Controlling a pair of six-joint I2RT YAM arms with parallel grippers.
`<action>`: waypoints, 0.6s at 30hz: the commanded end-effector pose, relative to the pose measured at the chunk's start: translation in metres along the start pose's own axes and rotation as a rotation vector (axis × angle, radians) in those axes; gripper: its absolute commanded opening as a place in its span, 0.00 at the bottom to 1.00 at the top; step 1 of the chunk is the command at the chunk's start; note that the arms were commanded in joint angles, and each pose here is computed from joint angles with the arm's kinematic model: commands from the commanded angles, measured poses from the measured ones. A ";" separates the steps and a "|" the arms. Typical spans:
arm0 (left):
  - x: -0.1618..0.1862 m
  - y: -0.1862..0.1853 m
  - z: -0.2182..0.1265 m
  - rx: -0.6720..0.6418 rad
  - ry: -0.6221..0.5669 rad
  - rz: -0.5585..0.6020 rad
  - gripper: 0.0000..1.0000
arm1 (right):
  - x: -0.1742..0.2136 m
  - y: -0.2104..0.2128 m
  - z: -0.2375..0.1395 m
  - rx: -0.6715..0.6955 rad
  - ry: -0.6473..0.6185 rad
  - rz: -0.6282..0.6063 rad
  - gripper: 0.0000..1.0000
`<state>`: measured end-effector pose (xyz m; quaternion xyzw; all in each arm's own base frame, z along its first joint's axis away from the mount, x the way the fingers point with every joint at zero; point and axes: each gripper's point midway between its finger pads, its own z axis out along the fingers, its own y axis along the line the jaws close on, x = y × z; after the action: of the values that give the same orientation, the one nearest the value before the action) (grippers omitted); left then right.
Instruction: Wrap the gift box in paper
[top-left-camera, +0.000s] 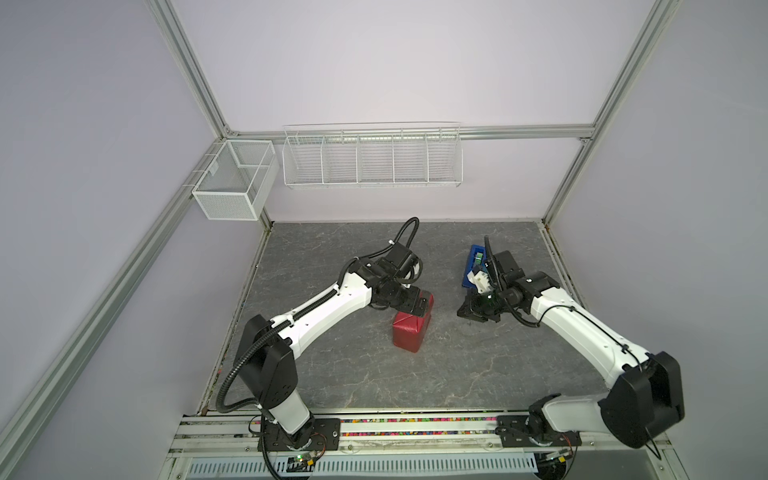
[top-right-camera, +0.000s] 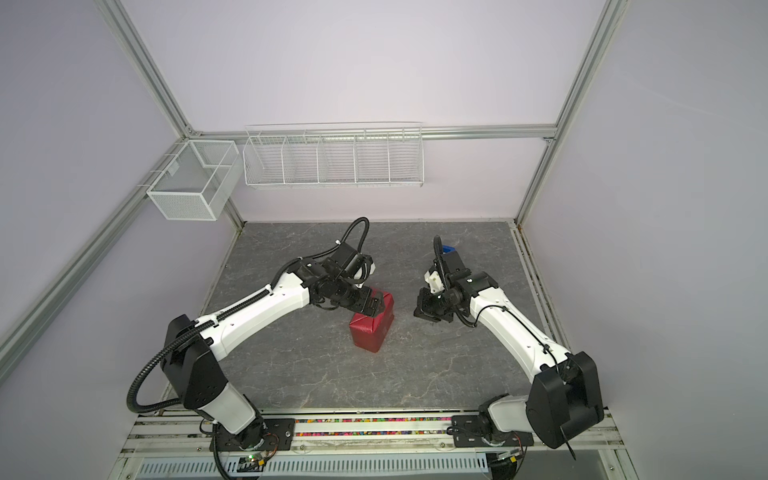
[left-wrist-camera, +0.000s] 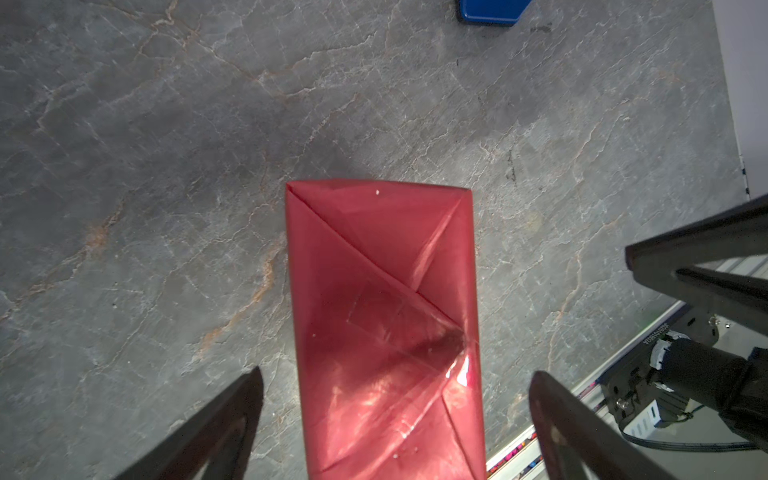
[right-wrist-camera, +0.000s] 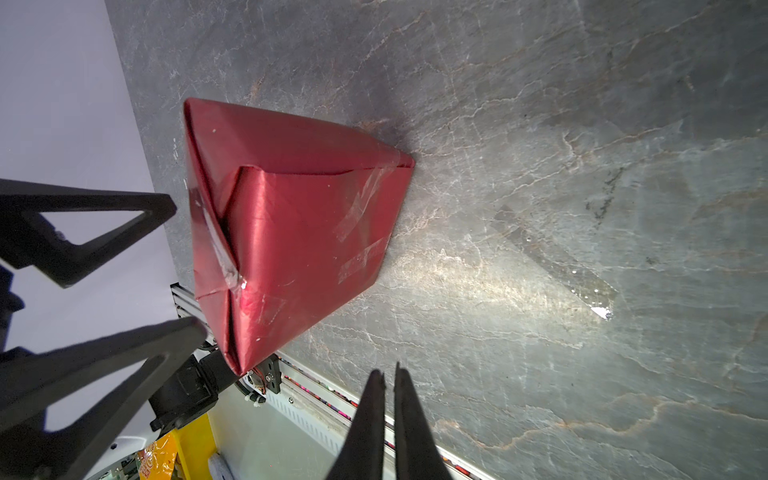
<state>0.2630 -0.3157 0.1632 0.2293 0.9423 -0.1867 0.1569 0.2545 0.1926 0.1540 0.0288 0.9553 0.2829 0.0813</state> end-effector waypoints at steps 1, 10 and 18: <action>0.008 0.000 0.018 -0.031 0.032 -0.028 0.99 | 0.006 -0.001 -0.003 -0.015 0.004 -0.004 0.11; 0.016 0.001 0.041 -0.076 0.096 -0.018 0.96 | 0.013 -0.003 -0.004 -0.028 0.005 -0.008 0.11; 0.016 0.002 0.038 -0.092 0.105 -0.002 0.83 | 0.014 -0.005 -0.006 -0.024 0.000 -0.006 0.10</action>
<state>0.2589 -0.3222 0.1137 0.2280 0.9574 -0.1352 0.1144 0.2420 0.1895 0.1528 0.0266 0.9532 0.2904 0.0800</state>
